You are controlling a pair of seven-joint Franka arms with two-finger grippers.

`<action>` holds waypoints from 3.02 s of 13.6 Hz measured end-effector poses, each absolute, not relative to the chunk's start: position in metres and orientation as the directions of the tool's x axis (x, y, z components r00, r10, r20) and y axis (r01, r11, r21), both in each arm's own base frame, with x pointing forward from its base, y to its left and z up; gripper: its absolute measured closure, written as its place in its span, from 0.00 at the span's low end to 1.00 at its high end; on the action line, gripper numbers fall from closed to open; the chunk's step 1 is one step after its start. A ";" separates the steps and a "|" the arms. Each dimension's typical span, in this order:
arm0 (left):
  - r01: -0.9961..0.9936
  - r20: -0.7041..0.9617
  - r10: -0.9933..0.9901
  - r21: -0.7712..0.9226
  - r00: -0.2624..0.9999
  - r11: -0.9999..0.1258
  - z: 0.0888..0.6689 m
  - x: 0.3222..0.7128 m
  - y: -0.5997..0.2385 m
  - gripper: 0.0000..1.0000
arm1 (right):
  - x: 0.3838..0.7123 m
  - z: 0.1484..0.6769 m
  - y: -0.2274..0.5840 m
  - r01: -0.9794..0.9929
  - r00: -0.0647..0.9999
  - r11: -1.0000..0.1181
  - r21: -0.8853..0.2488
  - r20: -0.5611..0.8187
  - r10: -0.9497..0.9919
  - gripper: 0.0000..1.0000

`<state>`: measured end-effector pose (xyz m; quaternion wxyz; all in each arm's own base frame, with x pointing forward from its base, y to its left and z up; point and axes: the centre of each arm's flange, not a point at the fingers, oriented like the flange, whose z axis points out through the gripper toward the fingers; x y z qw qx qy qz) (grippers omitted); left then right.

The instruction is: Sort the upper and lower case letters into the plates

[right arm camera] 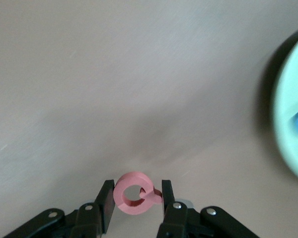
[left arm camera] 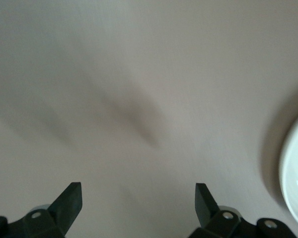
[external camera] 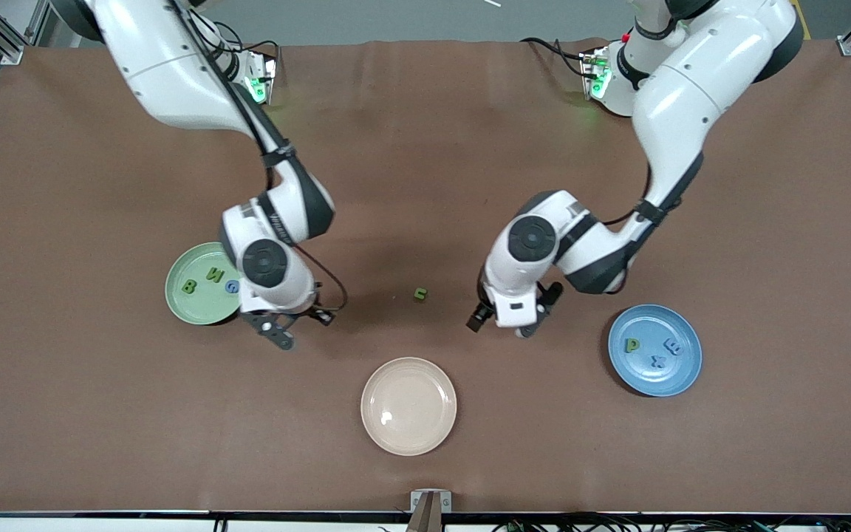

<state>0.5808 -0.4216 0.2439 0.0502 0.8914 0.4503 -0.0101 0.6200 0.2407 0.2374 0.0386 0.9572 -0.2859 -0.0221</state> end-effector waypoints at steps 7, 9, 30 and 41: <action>0.862 0.000 0.870 0.131 0.493 -0.489 0.196 0.549 -0.519 0.08 | 0.625 0.241 0.061 -0.352 0.932 -0.933 0.072 -0.065 -0.356 0.57; 0.871 -0.027 0.880 0.158 0.475 -0.465 0.193 0.550 -0.527 0.13 | 0.616 0.224 0.036 -0.322 0.945 -0.945 0.053 -0.049 -0.325 0.57; 0.899 -0.054 0.898 0.068 0.436 -0.432 0.175 0.536 -0.533 0.36 | 0.639 0.382 0.020 -0.103 0.980 -0.992 0.071 -0.166 -0.113 0.00; 0.891 -0.048 0.890 0.056 0.453 -0.451 0.176 0.536 -0.533 0.74 | 0.652 0.494 -0.007 -0.045 0.984 -0.997 0.064 -0.172 -0.055 0.00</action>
